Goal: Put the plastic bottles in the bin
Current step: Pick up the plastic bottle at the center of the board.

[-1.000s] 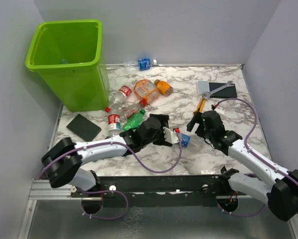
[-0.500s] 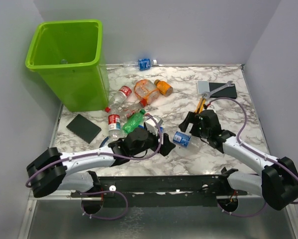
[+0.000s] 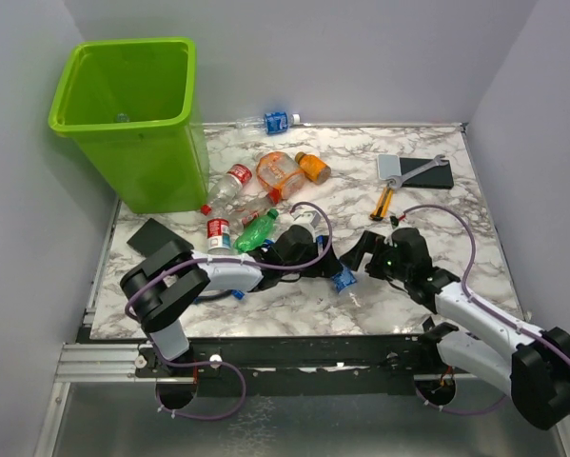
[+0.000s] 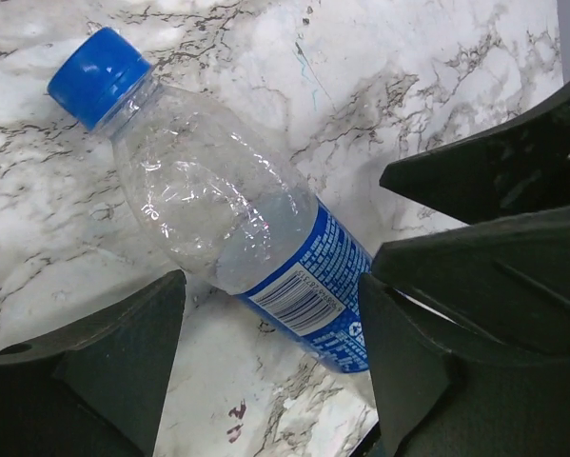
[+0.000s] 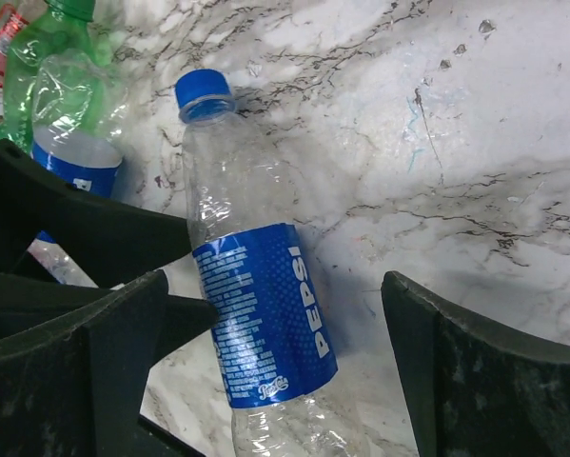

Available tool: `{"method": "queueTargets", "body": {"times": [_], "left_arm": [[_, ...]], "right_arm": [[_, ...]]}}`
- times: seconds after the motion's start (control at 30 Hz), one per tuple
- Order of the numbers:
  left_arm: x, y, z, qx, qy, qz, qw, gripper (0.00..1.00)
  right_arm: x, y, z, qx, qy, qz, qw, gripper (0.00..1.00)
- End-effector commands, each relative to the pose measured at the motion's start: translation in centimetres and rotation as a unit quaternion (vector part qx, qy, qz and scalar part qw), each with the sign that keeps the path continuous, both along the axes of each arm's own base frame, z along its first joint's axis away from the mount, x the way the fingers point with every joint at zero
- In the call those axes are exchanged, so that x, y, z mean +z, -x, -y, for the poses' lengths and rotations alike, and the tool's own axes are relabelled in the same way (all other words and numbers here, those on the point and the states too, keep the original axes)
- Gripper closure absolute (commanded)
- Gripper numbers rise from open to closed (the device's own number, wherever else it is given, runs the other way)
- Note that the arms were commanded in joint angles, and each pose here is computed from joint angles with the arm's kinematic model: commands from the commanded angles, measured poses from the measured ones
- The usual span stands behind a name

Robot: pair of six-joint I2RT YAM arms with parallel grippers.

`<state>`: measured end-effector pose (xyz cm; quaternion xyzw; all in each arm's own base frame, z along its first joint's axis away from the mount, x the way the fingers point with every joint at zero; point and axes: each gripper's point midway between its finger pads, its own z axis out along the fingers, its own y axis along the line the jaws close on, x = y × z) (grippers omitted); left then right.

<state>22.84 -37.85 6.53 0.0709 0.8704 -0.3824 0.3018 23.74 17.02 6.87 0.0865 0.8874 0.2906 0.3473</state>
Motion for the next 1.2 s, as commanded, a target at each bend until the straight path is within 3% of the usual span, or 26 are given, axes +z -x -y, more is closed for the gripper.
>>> {"method": "queueTargets", "body": {"times": [0.0,0.17,0.47,0.67,0.9,1.17], "left_arm": [[1.1,-0.8,1.6,-0.001,0.031,-0.009,0.999,0.28],[2.1,-1.4,0.0,0.023,0.025,0.010,0.999,0.26],[10.7,-1.9,-9.1,0.127,-0.006,0.148,0.981,0.02],[13.8,-1.4,-15.2,0.206,-0.009,0.205,0.957,0.01],[15.3,-1.1,-17.7,0.244,-0.012,0.207,0.947,0.01],[16.5,-1.0,-17.1,0.229,-0.005,0.212,0.950,0.01]], "right_arm": [[0.0,1.4,-0.1,0.013,-0.011,-0.017,1.000,0.03],[1.1,2.3,0.7,0.026,0.016,-0.019,0.999,0.01],[1.9,4.3,-0.2,0.100,0.052,-0.065,0.992,0.00],[0.4,4.1,-0.9,0.128,0.155,-0.100,0.975,0.00],[-3.1,4.8,-0.5,0.138,0.270,-0.142,0.942,0.02],[-4.3,5.5,-0.3,0.148,0.279,-0.159,0.936,0.17]]}}
